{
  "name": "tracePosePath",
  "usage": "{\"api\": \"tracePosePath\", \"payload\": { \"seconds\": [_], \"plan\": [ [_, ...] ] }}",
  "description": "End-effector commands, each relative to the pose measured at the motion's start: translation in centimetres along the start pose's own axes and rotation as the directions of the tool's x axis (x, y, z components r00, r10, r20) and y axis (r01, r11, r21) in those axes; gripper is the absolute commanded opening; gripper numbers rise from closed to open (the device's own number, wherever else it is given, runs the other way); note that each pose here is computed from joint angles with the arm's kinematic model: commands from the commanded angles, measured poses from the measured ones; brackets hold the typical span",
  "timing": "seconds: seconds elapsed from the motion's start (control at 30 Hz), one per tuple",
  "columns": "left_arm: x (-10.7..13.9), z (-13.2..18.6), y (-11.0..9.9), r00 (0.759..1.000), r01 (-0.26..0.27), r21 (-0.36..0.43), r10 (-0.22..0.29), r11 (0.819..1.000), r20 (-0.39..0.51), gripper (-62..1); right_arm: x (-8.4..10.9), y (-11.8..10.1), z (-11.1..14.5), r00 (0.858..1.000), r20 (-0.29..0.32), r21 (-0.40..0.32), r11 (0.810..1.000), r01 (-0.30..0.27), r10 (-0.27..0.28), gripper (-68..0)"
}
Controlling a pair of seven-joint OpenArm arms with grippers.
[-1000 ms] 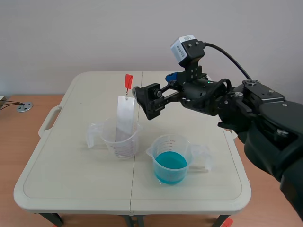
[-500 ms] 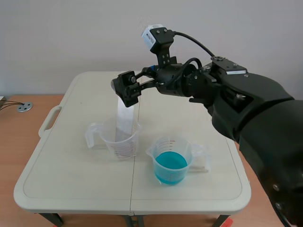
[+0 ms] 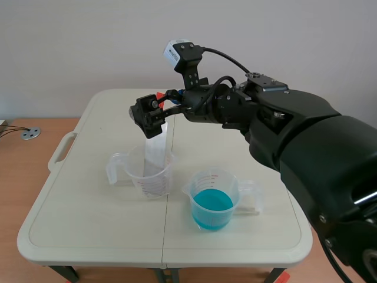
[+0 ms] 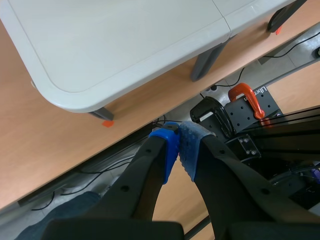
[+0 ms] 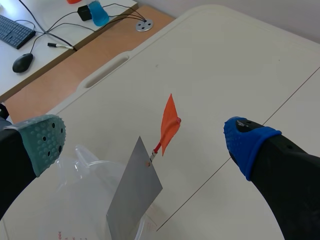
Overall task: Hold the metal plate by the orange handle, dip it into the blue solution, take it out and point at it, then put the plate back in the beaker on the left.
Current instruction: 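Lift the metal plate out of the left beaker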
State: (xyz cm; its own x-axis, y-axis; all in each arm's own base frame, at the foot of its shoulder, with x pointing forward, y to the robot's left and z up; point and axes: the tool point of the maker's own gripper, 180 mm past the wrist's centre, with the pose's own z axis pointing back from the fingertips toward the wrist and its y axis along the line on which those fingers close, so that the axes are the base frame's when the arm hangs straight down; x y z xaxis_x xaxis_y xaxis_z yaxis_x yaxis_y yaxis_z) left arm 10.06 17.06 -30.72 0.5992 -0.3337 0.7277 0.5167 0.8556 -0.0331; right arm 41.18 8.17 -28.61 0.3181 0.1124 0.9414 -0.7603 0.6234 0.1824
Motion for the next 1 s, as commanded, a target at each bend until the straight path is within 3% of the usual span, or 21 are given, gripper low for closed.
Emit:
{"api": "tracePosePath", "payload": {
  "seconds": [0.0,0.17,0.3,0.5,0.97],
  "plan": [
    [0.52,0.00,0.15,1.000,-0.008,0.009,0.008,1.000,0.022,-59.0,2.76,0.43,-0.39,0.998,0.060,0.017,0.999,-0.027,0.026,-1.2],
    [0.52,0.00,0.15,1.000,-0.008,0.009,0.008,1.000,0.022,-59.0,2.99,0.97,-0.70,0.998,0.067,0.027,0.999,-0.022,0.020,-2.3],
    [0.52,0.00,0.15,1.000,-0.008,0.009,0.008,1.000,0.022,-59.0,2.98,0.96,-0.69,0.998,0.066,0.027,0.999,-0.022,0.021,-12.9],
    [0.51,0.00,0.15,1.000,-0.008,0.009,0.008,1.000,0.021,-59.0,2.90,0.96,-0.69,0.998,0.062,0.027,0.999,-0.022,0.021,-19.3],
    [0.51,0.00,0.15,1.000,-0.008,0.009,0.008,1.000,0.021,-59.0,2.91,0.93,-0.68,0.998,0.063,0.026,0.999,-0.022,0.021,-42.3]
  ]
}}
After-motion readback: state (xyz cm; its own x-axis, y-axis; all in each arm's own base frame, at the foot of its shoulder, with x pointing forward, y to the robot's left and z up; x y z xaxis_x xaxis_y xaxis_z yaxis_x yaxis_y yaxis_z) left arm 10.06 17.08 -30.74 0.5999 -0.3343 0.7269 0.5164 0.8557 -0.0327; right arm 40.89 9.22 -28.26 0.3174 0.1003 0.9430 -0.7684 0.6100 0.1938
